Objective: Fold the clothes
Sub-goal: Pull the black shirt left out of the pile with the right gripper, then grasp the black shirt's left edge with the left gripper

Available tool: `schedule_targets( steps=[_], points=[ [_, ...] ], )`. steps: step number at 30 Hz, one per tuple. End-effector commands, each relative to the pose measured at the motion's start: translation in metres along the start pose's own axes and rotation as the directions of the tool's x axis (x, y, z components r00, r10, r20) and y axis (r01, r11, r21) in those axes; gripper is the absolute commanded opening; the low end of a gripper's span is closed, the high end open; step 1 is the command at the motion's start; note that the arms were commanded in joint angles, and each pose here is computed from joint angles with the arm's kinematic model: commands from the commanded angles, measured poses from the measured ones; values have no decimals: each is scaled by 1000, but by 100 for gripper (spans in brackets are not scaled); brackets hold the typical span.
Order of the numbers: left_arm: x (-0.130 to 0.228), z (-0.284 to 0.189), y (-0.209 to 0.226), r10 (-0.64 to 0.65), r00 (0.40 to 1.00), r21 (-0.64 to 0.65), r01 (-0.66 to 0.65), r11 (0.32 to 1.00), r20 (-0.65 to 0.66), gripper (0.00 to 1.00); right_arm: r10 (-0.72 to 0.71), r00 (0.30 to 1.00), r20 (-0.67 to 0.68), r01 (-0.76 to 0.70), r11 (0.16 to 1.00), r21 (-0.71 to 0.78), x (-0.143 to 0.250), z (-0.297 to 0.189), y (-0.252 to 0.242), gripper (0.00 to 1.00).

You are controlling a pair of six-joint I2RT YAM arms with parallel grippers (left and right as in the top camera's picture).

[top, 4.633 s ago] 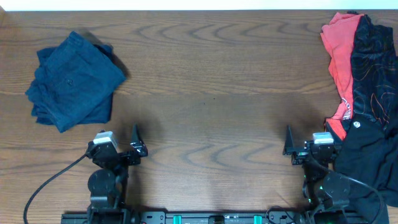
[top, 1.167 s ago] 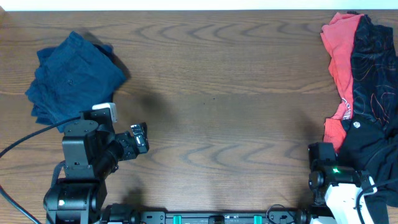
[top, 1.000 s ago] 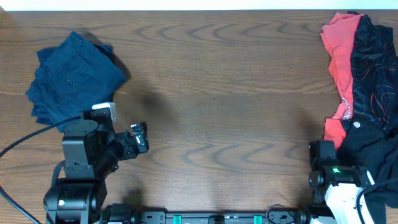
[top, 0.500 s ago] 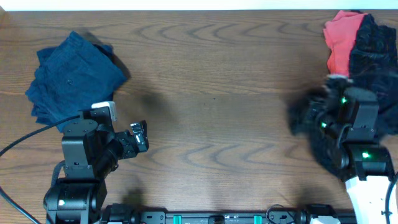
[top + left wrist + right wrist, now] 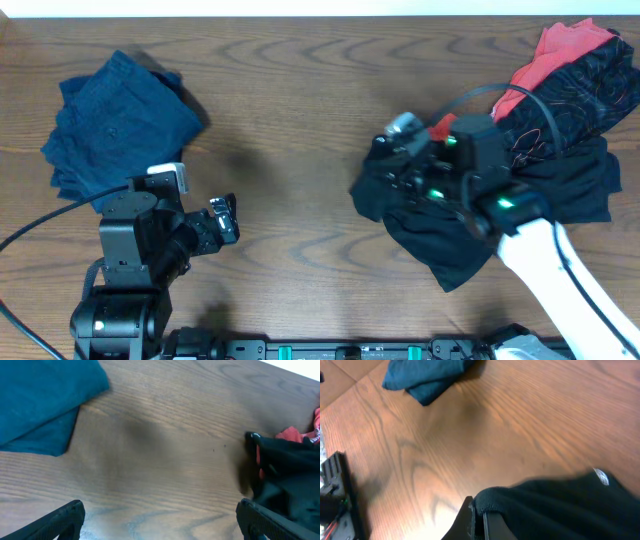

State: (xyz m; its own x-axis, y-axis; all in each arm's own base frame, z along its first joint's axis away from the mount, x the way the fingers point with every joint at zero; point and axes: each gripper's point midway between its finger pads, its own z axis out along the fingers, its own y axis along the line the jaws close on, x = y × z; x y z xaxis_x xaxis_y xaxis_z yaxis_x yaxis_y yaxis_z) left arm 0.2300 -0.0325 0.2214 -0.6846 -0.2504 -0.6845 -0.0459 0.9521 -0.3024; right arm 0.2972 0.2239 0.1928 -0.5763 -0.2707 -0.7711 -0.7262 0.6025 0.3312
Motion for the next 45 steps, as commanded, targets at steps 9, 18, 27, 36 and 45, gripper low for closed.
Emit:
schedule_targets(
  steps=[9, 18, 27, 36, 45],
  points=[
    [-7, -5, -3, 2, 1000, 12, -2, 1000, 19, 98, 14, 983, 184, 14, 988, -151, -43, 95, 29, 2],
    [-8, -5, -4, 3, 1000, 13, -3, 1000, 23, 98, 71, 977, 202, -83, 995, 48, -42, 99, -15, 94],
    [-18, 1, -5, 7, 999, 20, -8, 1000, 48, 98, 325, 902, 283, -431, 712, 554, -9, -20, -124, 99],
    [4, 55, -16, -29, 982, 103, 49, 994, -188, 98, 501, 824, 267, -494, 402, 771, 69, -121, -180, 99],
    [44, 126, -28, -97, 878, 179, 202, 963, -469, 98, 543, 789, 288, -556, 433, 710, 72, -128, -191, 99]
  ],
)
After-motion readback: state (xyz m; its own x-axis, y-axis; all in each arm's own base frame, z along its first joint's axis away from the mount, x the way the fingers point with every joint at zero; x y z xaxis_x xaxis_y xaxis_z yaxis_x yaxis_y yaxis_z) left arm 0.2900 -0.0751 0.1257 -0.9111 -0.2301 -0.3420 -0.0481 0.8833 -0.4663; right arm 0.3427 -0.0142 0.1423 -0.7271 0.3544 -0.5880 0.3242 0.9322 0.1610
